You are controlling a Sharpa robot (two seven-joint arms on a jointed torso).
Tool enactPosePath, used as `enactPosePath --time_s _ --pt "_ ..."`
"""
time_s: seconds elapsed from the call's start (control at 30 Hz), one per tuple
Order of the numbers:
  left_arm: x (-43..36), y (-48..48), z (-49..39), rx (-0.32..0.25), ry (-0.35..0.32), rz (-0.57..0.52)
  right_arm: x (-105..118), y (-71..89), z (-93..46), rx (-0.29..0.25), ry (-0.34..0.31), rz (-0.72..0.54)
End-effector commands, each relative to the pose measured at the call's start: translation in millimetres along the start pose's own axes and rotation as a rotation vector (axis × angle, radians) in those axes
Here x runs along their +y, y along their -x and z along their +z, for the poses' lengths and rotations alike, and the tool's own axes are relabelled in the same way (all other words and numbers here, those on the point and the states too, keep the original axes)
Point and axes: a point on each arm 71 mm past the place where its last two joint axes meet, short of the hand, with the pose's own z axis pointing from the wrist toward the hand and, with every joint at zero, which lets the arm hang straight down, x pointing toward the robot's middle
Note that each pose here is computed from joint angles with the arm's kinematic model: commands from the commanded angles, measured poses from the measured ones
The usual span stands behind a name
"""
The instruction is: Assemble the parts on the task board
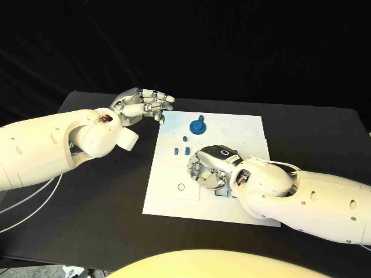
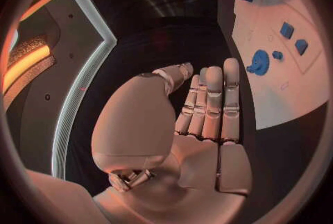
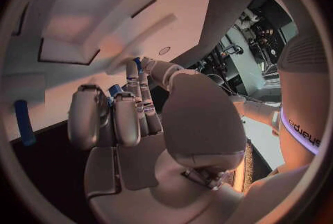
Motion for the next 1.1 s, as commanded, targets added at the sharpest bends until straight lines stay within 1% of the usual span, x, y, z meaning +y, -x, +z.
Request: enactPosePath --time_s 0.03,0.4,0.67,0.77,0.93,1.03,1.1 --pt "-1.1 -2.2 0.4 0.023 -0.005 0.0 0.2 -2.5 -0.8 0.007 0.0 -0.02" --pt "-0.7 0.5 -0.1 0.017 -0.003 0.004 -3.7 2.1 -5.0 -0.049 -0.018 -0.007" --pt "-0.5 2.0 -0.3 0.013 -0.002 0.002 -5.8 7.6 -16.1 -0.071 -0.027 0.003" --pt "-0.3 2.8 -0.6 0.012 0.0 0.001 -9.5 14.3 -24.3 -0.084 -0.039 0.007" --pt "-0.2 3.7 -1.0 0.011 0.001 0.001 -21.6 31.6 -36.5 -0.103 -0.073 0.015" --pt "-0.1 4.1 -1.1 0.01 0.0 0.001 -36.3 46.4 -43.2 -0.117 -0.103 0.011" --pt "0.0 4.2 -1.0 0.011 0.0 0.001 -48.2 55.4 -47.2 -0.116 -0.13 0.003"
